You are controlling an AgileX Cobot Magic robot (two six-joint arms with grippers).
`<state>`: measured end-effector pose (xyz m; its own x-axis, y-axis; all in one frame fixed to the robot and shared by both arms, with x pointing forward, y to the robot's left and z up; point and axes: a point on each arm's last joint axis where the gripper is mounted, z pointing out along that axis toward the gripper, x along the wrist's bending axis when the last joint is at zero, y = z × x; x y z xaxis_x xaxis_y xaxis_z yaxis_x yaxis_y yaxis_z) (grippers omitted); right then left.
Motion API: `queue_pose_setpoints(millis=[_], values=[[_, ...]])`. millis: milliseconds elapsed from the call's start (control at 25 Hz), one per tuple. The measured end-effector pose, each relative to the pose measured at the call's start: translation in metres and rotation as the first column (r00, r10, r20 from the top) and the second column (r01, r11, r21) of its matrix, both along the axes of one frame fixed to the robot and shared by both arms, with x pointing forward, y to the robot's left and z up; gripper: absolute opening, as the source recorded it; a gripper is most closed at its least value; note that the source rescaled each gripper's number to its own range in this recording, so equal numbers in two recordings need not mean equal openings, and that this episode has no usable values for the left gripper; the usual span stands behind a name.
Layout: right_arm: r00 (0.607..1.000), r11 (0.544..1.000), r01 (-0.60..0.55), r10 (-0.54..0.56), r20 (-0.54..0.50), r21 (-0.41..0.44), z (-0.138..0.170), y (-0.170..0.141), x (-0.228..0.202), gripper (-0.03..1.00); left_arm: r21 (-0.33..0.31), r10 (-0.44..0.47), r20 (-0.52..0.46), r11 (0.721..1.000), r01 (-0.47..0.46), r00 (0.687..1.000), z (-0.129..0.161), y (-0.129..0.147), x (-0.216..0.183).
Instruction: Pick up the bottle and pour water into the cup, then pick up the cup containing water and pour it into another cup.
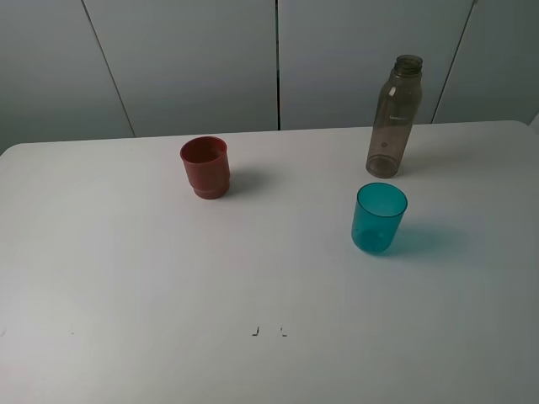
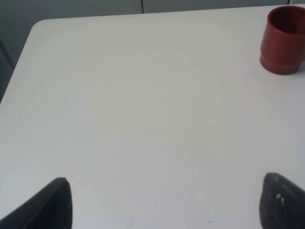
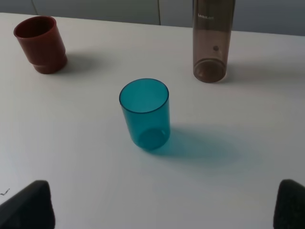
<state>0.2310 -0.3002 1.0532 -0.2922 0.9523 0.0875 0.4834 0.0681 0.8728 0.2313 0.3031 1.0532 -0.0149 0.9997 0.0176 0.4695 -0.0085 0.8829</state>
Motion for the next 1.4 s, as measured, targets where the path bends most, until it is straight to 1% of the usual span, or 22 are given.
queue_pose_setpoints(millis=[120,240,320,440,560,720,1400], values=[[1.0,1.0,0.002,-0.002,0.001,-0.003,0.0,-0.0003,0.0001,1.0,0.0,0.0,0.0,1.0,0.0,1.0,0.0,0.0,0.0],[0.999,0.999,0.038,-0.038,0.003,-0.009,0.0,-0.0006,0.0003,1.0,0.0,0.0,0.0,1.0,0.0,1.0,0.0,0.0,0.0],[0.996,0.996,0.086,-0.086,0.003,-0.009,0.0,-0.0003,0.0003,1.0,0.0,0.0,0.0,1.0,0.0,1.0,0.0,0.0,0.0],[0.982,0.982,0.188,-0.188,0.003,-0.009,0.0,0.0005,0.0002,1.0,0.0,0.0,0.0,1.0,0.0,1.0,0.0,0.0,0.0],[0.97,0.969,0.245,-0.245,0.009,-0.025,0.0,0.0018,0.0002,1.0,0.0,0.0,0.0,1.0,0.0,1.0,0.0,0.0,0.0],[0.968,0.967,0.25,-0.25,0.014,-0.04,0.0,0.0023,0.0002,1.0,0.0,0.0,0.0,1.0,0.0,1.0,0.0,0.0,0.0],[0.969,0.968,0.248,-0.247,0.015,-0.042,0.0,0.0025,0.0002,1.0,0.0,0.0,0.0,1.0,0.0,1.0,0.0,0.0,0.0]])
